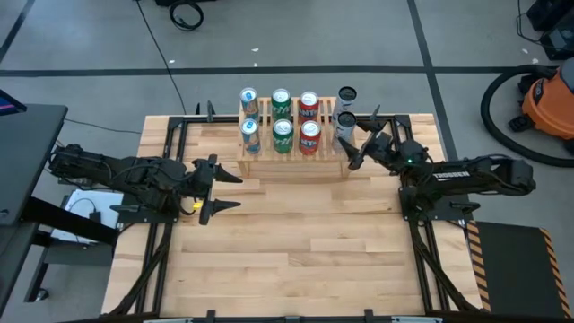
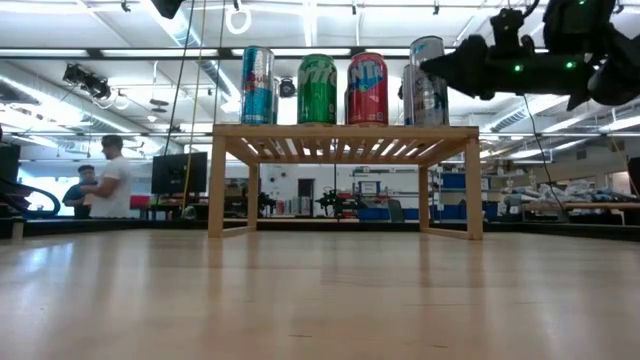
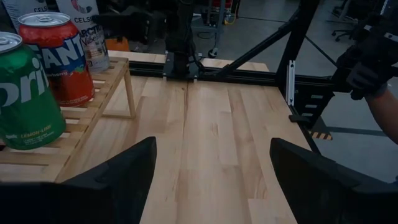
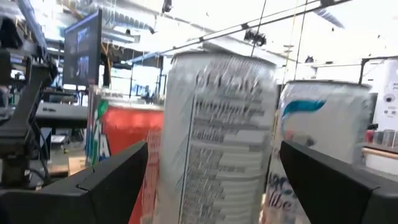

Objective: Place canned beverage on shelf
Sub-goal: Align the white soda can with the other white soda can on the shelf

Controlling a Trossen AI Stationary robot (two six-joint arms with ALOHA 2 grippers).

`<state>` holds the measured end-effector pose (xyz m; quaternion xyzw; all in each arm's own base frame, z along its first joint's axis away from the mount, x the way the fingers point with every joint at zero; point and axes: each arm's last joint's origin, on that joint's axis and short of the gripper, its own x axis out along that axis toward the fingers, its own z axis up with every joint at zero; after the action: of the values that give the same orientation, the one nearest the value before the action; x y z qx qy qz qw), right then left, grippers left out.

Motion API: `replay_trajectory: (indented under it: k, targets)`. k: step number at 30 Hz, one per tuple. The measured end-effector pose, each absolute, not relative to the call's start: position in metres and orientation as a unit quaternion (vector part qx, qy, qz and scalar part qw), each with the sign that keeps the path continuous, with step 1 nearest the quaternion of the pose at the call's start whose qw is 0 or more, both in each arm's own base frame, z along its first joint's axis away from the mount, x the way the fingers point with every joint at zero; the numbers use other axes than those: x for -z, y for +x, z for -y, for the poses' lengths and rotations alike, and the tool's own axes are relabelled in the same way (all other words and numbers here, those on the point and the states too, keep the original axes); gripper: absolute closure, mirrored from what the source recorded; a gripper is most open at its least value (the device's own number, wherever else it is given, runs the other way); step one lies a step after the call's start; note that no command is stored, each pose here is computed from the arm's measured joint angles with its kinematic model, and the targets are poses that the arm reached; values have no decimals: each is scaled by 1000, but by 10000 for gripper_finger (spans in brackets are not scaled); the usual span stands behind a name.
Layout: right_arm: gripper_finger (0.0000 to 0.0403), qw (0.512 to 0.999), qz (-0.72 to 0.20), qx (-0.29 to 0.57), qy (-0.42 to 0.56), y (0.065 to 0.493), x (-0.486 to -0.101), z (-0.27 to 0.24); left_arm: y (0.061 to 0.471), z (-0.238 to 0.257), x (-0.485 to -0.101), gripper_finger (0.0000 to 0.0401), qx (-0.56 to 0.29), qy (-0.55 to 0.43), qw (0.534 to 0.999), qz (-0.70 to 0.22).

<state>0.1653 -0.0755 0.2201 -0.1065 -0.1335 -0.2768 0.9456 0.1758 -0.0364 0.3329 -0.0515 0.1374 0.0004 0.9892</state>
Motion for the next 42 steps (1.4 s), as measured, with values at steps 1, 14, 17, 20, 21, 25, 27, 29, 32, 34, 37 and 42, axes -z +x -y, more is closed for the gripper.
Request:
replay_trajectory:
  k: [1,14,17,20,21,25,27,29,32,34,37,42]
  targets:
    - [27,945,138,277,-107,164,-222,75,176,36,-333,86,0,-51,989,-137]
    - [27,952,137,261,-87,150,-231,68,176,36,-333,86,0,-48,989,-137]
    - [27,955,140,252,-76,146,-233,66,176,36,-333,86,0,-48,990,-136]
    - [27,959,141,240,-51,142,-235,63,176,36,-333,86,0,-48,990,-136]
    - [27,962,137,232,-44,140,-235,62,176,36,-333,86,0,-48,990,-136]
    - [27,977,147,156,0,136,-237,56,176,36,-333,86,0,-48,990,-136]
    - [27,983,154,93,25,135,-239,52,176,36,-333,86,0,-48,990,-136]
    - [27,985,166,25,42,134,-243,48,176,36,-333,86,0,-48,990,-135]
    - [27,981,180,-38,67,133,-247,42,176,36,-333,86,0,-48,990,-135]
    - [27,980,179,-46,70,135,-249,39,176,36,-333,86,0,-48,990,-135]
    - [27,982,168,-50,67,139,-261,36,176,36,-333,86,0,-48,990,-135]
    - [27,995,94,6,32,143,-288,30,176,36,-333,86,-1,-54,989,-135]
